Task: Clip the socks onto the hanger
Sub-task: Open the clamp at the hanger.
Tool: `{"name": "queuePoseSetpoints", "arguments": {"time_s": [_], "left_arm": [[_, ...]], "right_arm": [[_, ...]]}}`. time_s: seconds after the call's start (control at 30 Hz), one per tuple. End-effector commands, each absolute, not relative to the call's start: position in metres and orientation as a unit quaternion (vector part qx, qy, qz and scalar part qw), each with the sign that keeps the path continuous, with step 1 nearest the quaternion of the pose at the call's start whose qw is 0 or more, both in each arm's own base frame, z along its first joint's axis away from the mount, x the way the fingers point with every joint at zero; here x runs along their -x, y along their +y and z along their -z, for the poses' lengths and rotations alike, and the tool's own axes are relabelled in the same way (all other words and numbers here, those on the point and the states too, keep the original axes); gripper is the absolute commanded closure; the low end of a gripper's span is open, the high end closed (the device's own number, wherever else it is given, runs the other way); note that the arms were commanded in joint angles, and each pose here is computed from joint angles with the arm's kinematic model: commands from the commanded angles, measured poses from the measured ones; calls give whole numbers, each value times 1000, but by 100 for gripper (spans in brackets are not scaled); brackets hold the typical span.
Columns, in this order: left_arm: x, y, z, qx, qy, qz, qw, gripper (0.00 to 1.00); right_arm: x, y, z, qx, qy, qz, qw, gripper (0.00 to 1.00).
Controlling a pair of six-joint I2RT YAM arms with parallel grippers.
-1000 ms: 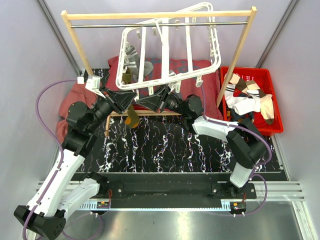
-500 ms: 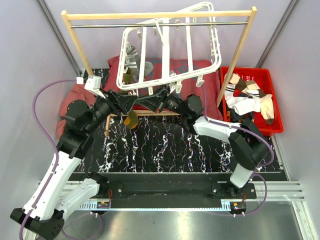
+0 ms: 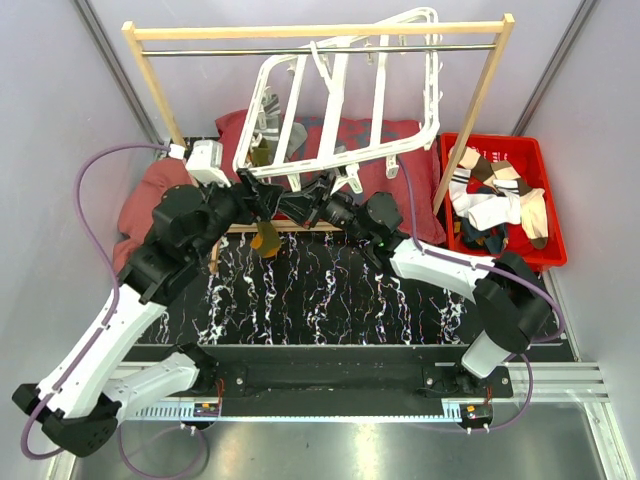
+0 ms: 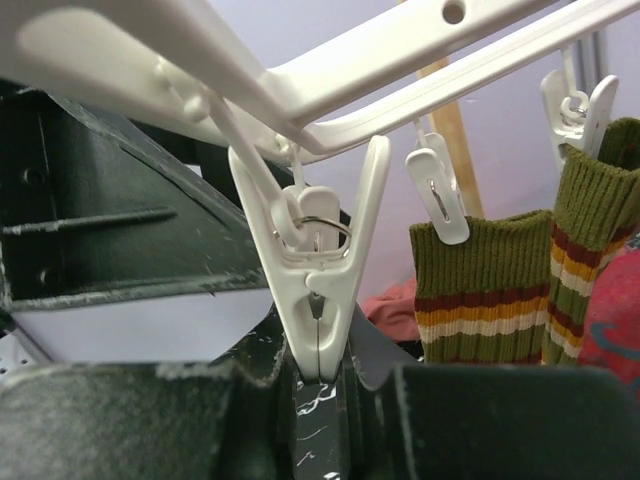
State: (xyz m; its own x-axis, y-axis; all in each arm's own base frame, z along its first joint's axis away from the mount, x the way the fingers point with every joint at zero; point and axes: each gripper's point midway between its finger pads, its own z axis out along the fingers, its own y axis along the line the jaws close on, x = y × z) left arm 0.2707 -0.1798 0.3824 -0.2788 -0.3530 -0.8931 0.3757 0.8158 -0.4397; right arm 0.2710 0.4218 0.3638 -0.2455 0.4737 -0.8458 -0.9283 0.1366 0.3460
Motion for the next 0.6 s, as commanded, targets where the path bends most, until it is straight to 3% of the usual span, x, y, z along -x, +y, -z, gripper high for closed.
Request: {"name": "queuePoseSetpoints", "arguments": {"time_s": [0.0,0.57], "left_arm": [[-279,-165,-407,24,727,260,635,28],[-295,-169,-410,65,722,240,645,46]], "right_arm": [[-268,421,-374,238,487,-586,603,100],[-270,429,-363,247,502,-567,605,100]]}}
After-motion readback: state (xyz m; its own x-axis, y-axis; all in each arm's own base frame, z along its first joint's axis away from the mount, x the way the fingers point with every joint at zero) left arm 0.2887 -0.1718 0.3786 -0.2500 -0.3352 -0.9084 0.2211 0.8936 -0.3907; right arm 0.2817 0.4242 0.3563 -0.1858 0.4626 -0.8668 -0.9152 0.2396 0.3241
